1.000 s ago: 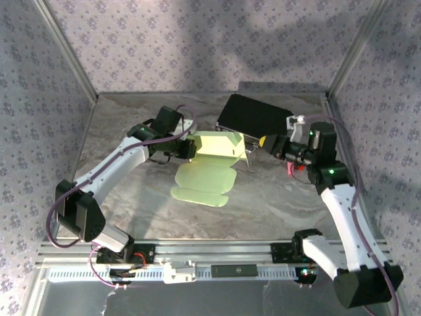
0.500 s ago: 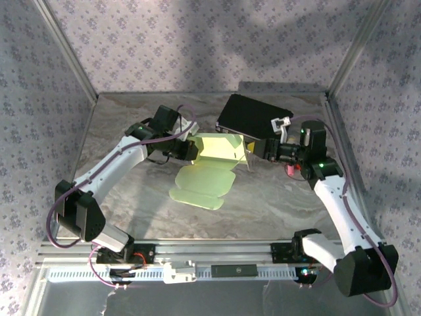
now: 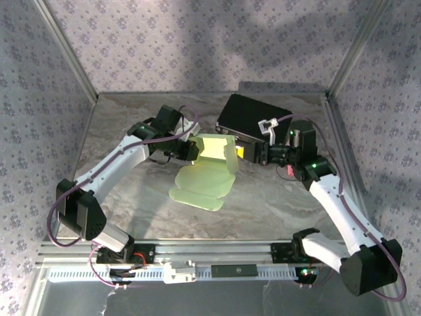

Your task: Fold the paper box

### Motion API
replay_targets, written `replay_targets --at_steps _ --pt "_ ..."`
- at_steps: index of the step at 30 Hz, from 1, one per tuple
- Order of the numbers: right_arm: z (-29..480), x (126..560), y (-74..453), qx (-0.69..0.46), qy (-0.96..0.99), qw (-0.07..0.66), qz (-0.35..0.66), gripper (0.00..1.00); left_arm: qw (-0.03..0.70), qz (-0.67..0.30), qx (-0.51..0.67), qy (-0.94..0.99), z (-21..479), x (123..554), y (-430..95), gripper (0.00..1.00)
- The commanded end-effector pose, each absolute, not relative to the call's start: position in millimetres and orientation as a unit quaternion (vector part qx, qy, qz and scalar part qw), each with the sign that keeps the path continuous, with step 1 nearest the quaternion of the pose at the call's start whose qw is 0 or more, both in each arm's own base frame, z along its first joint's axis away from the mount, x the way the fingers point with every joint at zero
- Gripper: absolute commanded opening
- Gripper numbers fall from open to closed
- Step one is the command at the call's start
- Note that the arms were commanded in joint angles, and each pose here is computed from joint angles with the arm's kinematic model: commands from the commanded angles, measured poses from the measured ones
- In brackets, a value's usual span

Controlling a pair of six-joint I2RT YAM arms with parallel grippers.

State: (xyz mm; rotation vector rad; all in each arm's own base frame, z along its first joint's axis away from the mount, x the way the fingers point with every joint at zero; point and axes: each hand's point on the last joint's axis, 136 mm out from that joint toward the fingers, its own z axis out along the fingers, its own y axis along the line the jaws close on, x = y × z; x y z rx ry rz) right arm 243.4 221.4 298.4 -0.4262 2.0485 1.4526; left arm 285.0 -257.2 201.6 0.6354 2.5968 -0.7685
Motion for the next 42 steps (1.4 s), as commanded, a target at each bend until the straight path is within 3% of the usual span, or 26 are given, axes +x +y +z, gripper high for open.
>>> replay_targets --at_steps 1,9,31,42 --pt "319 244 221 -0.176 0.754 0.329 0.541 0.28 0.188 -0.268 0.226 0.918 210 289 -259 0.0" --pt "312 246 227 -0.179 0.772 0.334 0.51 0.36 0.189 -0.266 0.226 0.918 213 288 -259 0.0" --pt "297 260 221 -0.173 0.828 0.388 0.367 0.43 0.192 -0.252 0.237 0.918 217 283 -264 0.0" --pt "297 262 224 -0.178 0.833 0.398 0.341 0.48 0.192 -0.25 0.239 0.918 216 282 -267 0.0"
